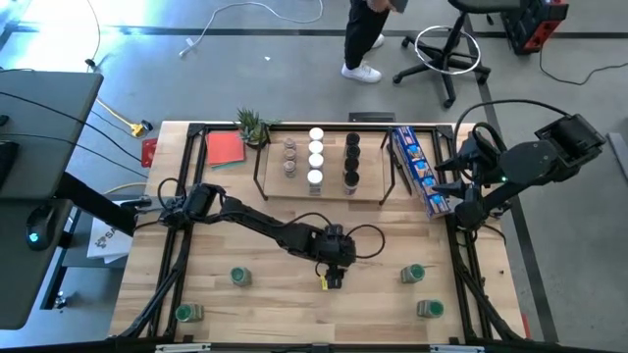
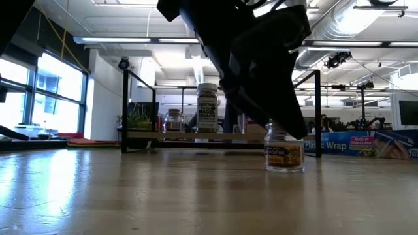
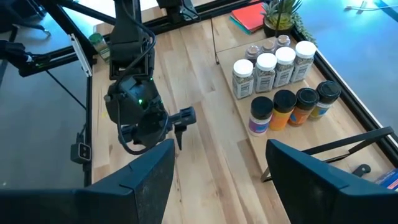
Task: Shelf spices
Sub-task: Put the brown seasoning bottle on the shelf aligned with the other brown seasoning bottles
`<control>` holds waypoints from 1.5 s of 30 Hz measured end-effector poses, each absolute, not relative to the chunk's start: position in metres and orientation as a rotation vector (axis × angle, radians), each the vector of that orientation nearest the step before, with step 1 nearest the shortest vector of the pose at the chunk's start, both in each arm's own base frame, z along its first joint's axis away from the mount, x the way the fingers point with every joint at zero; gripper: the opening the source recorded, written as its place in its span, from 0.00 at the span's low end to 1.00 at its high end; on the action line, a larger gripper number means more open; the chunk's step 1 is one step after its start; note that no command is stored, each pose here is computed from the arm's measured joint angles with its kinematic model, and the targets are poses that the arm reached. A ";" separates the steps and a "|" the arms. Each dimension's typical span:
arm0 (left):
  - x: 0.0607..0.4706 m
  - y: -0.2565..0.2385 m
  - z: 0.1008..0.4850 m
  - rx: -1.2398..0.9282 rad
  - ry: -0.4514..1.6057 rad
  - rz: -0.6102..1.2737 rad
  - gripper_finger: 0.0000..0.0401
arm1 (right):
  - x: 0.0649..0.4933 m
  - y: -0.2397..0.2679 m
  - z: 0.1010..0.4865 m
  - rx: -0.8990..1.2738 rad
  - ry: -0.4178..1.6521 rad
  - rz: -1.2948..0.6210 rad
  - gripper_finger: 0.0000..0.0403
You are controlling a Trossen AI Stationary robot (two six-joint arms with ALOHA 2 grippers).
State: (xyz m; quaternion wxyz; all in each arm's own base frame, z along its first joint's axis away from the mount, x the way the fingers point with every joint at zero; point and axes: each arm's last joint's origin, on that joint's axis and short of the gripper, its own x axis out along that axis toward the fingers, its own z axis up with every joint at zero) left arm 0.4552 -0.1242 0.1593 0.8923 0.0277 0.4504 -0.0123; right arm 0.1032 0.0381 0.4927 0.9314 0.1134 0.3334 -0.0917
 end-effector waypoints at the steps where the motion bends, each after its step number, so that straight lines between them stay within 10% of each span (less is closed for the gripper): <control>1: 0.455 -0.124 0.159 0.046 0.937 -0.027 0.67 | 0.103 0.038 0.493 0.231 0.682 -0.187 0.62; 10: 0.455 -0.124 0.160 -0.031 0.938 0.000 0.42 | 0.103 0.038 0.493 0.230 0.682 -0.189 0.62; 25: 0.373 -0.106 0.286 -0.140 0.896 0.606 0.42 | 0.103 0.035 0.494 0.162 0.628 -0.283 0.62; 45: 0.325 0.016 0.264 -0.165 0.950 0.626 0.42 | 0.114 0.028 0.505 0.224 0.431 -0.460 0.62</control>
